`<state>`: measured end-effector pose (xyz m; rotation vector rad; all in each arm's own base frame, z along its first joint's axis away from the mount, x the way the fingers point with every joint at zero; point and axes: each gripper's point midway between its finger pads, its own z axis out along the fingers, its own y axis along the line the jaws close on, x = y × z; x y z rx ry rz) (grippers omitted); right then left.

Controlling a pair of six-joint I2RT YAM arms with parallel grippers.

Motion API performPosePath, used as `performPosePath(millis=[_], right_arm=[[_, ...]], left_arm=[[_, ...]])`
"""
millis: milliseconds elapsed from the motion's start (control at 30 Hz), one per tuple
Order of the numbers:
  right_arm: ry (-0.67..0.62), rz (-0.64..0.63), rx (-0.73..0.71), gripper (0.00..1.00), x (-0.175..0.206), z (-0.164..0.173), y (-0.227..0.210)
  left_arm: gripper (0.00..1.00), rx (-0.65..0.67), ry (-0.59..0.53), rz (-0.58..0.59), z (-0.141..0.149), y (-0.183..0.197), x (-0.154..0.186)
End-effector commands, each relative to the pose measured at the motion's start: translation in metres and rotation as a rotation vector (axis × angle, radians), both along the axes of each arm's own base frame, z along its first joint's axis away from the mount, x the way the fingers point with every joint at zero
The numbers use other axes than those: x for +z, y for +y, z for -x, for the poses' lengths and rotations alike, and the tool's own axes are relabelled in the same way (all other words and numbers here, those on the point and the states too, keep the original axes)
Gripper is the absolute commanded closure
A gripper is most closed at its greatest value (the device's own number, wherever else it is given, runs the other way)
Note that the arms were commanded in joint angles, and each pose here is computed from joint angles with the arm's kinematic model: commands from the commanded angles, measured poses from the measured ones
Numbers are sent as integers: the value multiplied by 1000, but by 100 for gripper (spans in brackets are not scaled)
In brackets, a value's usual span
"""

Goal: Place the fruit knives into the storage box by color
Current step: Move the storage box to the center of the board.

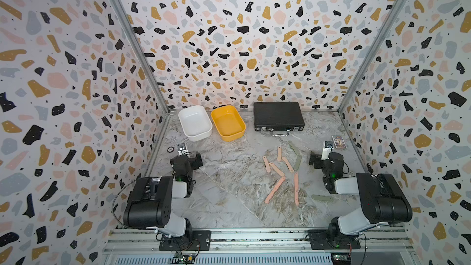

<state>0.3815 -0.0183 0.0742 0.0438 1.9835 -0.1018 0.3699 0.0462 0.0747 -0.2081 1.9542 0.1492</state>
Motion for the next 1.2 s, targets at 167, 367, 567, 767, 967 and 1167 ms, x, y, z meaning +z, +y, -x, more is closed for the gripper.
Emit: performPosePath(millis=[167, 367, 567, 767, 967, 1167], right_arm=[[-18, 0, 5, 0, 8, -3, 0], [-17, 0, 4, 0, 8, -3, 0], [-17, 1, 4, 0, 8, -3, 0], [-18, 0, 4, 0, 8, -3, 0], [-24, 2, -4, 0, 9, -3, -2], [-17, 8, -72, 0, 38, 1, -12]], left_arm=[[1, -19, -23, -6, -2, -3, 6], [1, -19, -23, -6, -2, -3, 7], [1, -19, -22, -6, -3, -3, 7], [1, -20, -21, -6, -2, -4, 6], [1, -20, -30, -7, -2, -3, 9], [1, -83, 119, 4, -13, -9, 35]])
